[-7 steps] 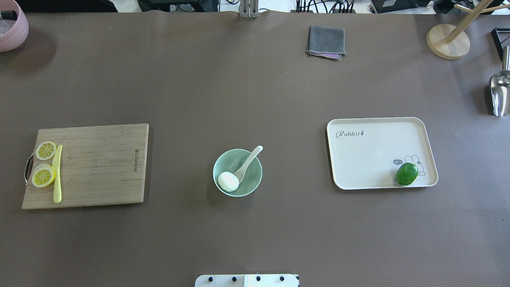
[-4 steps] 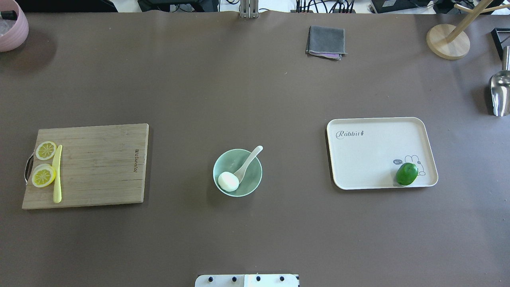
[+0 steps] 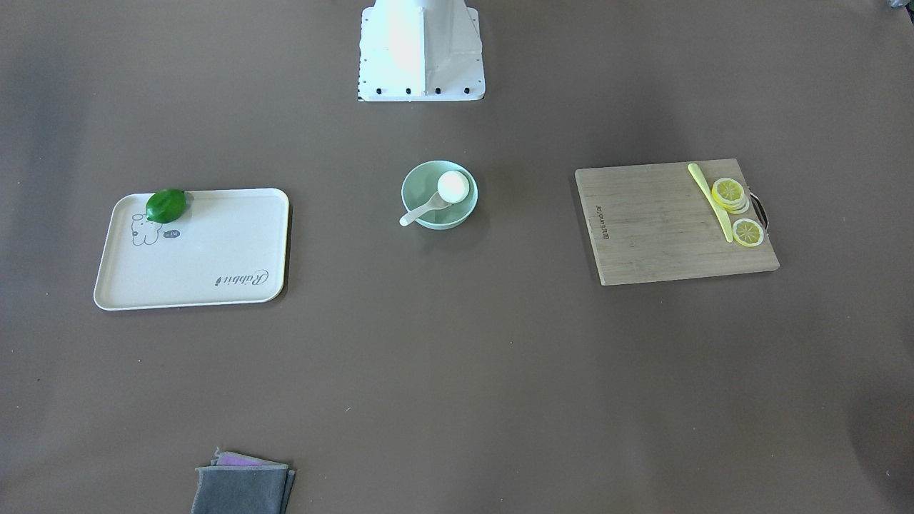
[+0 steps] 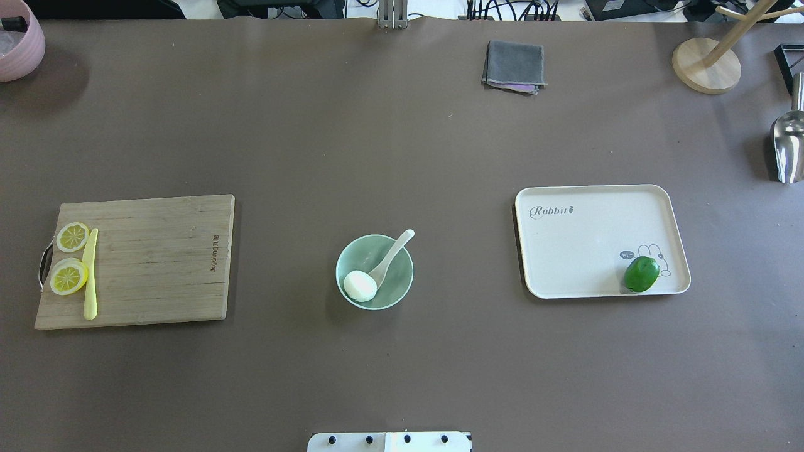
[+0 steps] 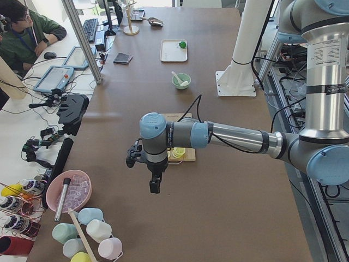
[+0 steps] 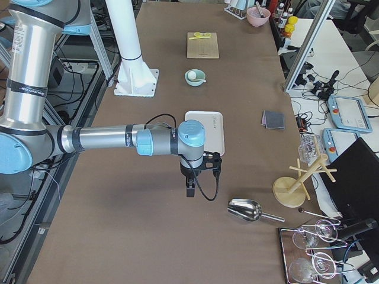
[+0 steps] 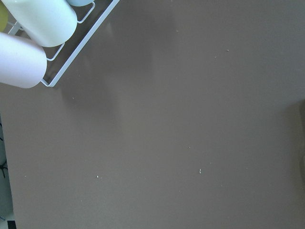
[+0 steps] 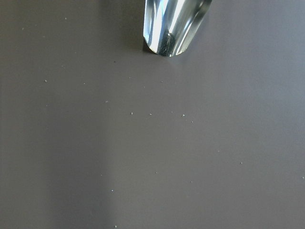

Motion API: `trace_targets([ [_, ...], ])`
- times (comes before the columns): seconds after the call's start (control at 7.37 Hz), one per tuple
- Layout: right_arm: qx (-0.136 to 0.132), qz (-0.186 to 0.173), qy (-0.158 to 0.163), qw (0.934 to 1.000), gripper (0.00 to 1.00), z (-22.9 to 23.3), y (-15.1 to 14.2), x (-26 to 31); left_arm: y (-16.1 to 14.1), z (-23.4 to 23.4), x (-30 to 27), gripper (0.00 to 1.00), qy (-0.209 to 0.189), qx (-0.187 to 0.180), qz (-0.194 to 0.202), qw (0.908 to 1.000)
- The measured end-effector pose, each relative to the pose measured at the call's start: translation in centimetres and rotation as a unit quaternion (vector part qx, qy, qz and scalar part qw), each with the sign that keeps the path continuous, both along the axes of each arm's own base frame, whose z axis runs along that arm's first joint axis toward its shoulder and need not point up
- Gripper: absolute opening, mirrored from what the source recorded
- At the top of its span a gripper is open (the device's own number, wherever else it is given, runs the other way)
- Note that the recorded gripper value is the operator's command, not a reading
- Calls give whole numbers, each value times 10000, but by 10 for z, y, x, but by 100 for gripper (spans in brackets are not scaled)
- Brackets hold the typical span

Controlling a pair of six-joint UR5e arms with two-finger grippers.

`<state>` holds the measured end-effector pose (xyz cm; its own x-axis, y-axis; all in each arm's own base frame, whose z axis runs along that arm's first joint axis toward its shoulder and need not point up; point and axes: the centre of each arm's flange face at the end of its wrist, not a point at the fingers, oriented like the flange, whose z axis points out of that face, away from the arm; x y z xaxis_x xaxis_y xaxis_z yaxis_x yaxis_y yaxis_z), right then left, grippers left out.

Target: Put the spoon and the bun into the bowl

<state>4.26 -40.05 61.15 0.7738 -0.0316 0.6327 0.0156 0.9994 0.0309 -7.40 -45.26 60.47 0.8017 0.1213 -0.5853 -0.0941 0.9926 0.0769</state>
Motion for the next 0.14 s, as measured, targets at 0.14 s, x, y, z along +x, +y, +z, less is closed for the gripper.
trace_targets([
  [0.14, 30, 1, -2, 10000, 100, 0, 0, 0, 0, -1, 0, 98, 0, 12, 0, 10000],
])
